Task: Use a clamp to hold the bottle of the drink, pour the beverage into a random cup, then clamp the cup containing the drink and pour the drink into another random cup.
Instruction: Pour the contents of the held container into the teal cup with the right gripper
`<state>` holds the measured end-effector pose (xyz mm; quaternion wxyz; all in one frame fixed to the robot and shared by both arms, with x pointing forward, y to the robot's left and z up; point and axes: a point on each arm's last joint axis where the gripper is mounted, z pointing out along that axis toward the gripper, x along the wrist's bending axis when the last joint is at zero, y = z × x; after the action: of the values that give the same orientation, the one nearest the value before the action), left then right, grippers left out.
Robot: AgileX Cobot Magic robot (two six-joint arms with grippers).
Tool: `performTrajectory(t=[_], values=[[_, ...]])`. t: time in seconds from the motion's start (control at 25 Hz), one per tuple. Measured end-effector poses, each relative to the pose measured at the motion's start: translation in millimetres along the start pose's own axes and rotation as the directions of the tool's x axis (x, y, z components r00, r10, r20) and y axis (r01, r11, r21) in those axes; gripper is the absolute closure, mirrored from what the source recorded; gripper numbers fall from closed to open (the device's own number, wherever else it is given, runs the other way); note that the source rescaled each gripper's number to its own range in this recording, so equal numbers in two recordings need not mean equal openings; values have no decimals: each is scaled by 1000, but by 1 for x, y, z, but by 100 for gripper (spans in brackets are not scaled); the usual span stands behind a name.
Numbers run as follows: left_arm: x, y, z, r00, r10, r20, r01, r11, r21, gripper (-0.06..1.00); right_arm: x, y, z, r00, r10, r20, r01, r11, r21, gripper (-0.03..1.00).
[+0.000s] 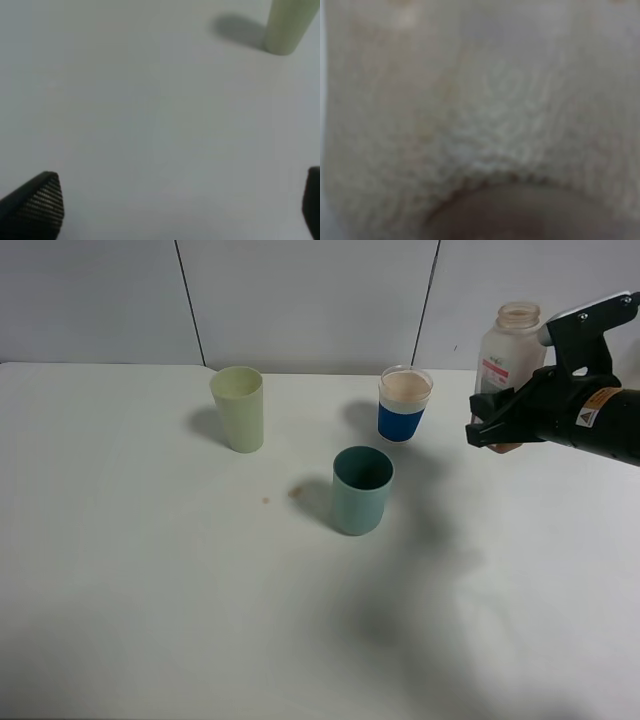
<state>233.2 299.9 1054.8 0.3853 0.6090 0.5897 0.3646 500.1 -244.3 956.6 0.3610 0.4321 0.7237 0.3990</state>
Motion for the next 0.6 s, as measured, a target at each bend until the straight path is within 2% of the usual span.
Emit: performTrajectory(t=[0.2, 0.4, 0.52, 0.6], values=[[0, 0, 0, 1000, 0, 0, 0, 1000, 0, 5, 9, 1, 1, 999, -20, -27, 20, 1000, 9, 95], [0, 0, 0, 1000, 0, 0, 0, 1000, 0, 5, 14, 2, 4, 997, -55, -50, 59, 995, 81, 95], [0, 0, 0, 1000, 0, 0, 0, 1000, 0, 5, 14, 12, 9, 993, -102, -65, 110, 986, 129, 95], [0, 0, 0, 1000, 0, 0, 0, 1000, 0, 5, 15, 24, 12, 989, -129, -70, 137, 983, 124, 95]])
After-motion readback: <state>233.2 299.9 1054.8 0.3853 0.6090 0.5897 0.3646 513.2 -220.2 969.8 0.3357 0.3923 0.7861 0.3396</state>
